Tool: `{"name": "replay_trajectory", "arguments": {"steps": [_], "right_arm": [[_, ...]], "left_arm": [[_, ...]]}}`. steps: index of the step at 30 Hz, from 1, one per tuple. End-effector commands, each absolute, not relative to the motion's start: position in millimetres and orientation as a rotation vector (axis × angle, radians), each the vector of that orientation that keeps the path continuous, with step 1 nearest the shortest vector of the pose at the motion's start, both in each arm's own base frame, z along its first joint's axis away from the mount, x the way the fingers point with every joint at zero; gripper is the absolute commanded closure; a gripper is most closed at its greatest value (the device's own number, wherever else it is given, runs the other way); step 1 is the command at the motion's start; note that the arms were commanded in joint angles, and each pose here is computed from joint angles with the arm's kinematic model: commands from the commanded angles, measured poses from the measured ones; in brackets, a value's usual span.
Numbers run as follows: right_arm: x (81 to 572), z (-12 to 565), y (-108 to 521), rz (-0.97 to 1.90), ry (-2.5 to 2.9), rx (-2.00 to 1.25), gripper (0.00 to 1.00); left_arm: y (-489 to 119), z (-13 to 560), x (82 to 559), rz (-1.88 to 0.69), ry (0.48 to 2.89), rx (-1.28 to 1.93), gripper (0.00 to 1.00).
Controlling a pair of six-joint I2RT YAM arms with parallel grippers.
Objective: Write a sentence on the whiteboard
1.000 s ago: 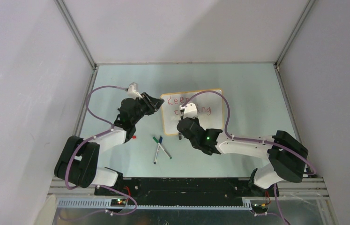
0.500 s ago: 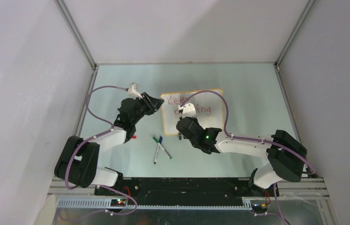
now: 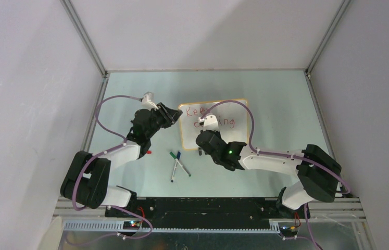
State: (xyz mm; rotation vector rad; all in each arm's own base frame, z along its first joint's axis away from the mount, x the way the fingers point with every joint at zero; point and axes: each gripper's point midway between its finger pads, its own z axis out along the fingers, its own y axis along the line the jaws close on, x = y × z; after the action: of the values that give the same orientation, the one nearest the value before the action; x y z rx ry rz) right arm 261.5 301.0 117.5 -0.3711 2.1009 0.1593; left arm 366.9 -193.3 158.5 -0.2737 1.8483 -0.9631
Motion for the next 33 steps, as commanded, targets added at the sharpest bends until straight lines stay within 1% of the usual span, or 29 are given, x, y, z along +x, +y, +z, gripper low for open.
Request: {"name": "replay_trajectory", "arguments": {"steps": [1,33], "right_arm": [[274,138,296,0.135,2.057,-0.283,1.00],[291,163,291,0.166,1.991,-0.214,1.00]], "left_arm": [[-193,185,375,-0.961,1.778,-0.235,0.64],[-193,185,375,-0.961,1.776,-0.234,0.64]]}}
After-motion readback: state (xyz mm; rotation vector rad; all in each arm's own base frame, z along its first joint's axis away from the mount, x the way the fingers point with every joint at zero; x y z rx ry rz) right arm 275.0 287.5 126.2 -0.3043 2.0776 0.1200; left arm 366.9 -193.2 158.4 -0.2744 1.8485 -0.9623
